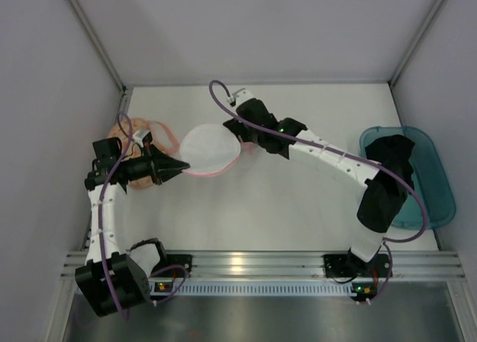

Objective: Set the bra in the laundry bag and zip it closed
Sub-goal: Place the bra in the laundry bag.

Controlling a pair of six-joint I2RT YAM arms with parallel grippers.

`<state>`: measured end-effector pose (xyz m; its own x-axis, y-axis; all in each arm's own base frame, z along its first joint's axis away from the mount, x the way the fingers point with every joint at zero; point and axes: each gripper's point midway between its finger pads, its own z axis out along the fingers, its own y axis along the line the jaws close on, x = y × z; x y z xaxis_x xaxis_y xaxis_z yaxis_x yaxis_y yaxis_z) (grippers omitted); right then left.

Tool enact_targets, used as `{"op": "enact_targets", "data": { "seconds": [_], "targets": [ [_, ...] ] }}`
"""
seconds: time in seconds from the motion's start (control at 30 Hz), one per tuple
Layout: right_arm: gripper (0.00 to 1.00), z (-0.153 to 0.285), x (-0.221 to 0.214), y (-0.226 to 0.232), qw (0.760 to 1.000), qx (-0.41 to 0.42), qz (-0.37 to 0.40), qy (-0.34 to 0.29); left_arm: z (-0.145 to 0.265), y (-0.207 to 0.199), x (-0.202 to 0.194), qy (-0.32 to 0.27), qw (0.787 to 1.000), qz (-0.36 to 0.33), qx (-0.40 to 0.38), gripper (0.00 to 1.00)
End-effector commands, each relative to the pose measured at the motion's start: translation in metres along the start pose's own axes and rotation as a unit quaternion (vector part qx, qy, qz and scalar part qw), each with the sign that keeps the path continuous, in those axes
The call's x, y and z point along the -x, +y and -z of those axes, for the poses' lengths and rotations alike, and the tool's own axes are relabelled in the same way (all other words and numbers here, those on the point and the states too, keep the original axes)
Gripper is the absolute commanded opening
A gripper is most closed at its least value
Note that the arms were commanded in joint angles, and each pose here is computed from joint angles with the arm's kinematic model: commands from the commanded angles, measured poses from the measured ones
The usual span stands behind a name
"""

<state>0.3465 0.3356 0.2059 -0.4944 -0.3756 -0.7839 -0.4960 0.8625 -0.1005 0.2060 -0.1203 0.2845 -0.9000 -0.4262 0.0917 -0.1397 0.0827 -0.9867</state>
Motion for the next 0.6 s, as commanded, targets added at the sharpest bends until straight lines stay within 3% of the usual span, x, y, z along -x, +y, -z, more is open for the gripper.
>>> {"op": "enact_targets", "data": {
  "seconds": [0.0, 0.33, 0.57],
  "targets": [
    [0.80, 0.015, 0.005, -0.002, 0.999, 0.040, 0.033, 0.001, 0.000, 0.002, -0.004, 0.005, 1.000, -0.014, -0.005, 0.00],
    [0.87, -0.030, -0.059, 0.019, 0.987, 0.088, 0.078, 0.112, -0.002, 0.024, -0.008, -0.001, 1.000, -0.001, 0.008, 0.00],
    [0.99, -0.002, -0.030, 0.020, 0.990, 0.109, 0.056, 0.064, -0.003, 0.039, -0.007, -0.001, 1.000, -0.001, 0.015, 0.00]
  ]
}}
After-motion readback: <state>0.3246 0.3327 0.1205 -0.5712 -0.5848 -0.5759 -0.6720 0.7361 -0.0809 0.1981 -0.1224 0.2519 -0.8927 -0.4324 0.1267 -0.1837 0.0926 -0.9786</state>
